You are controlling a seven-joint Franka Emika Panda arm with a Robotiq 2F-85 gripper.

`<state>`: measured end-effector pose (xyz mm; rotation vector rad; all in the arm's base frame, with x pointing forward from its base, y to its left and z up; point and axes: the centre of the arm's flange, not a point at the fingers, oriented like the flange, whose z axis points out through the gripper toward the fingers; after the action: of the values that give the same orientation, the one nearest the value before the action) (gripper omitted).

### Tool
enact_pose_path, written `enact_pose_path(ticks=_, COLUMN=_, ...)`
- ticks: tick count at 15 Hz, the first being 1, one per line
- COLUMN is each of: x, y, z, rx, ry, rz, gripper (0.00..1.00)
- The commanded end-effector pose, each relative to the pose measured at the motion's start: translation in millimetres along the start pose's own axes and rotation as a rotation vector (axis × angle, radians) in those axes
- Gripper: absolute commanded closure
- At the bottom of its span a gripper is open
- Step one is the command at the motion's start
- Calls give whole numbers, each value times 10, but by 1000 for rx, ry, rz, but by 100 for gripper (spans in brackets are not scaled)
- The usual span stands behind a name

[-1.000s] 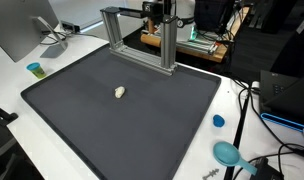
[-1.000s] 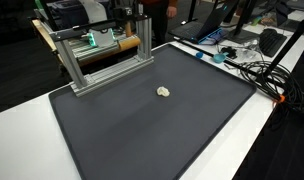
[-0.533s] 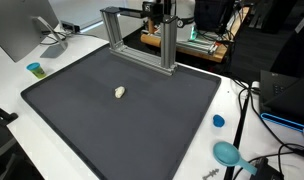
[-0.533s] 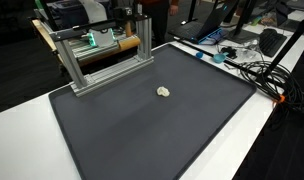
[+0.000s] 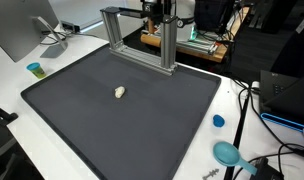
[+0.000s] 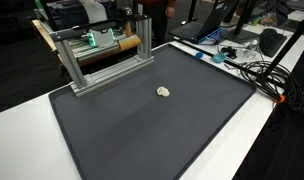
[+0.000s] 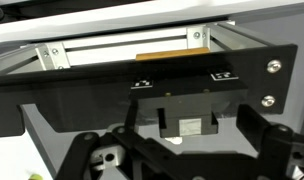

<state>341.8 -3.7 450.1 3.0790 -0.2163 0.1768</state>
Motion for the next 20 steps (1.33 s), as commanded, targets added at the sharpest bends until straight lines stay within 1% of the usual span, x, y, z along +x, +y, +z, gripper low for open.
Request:
enact_pose_path(ticks=1, x=-2, y=1, z=-1, rx=0, ry=1, rz=0, gripper=0)
enact_pose_path(ticks=6, x=-46, y=-106, z=-174, rx=-10, ry=24, rz=-26, gripper=0)
enact_pose_path(ticks=10, x=48, y=-90, z=-63, rx=-17, ry=16, rz=-21, gripper=0)
enact_pose_path(ticks=16, x=115, y=25, z=55, rx=15, ry=29, rz=-12, gripper=0)
enact_pose_path(ticks=20, x=30, y=24, z=45, rx=8, ry=-5, rz=-8, gripper=0)
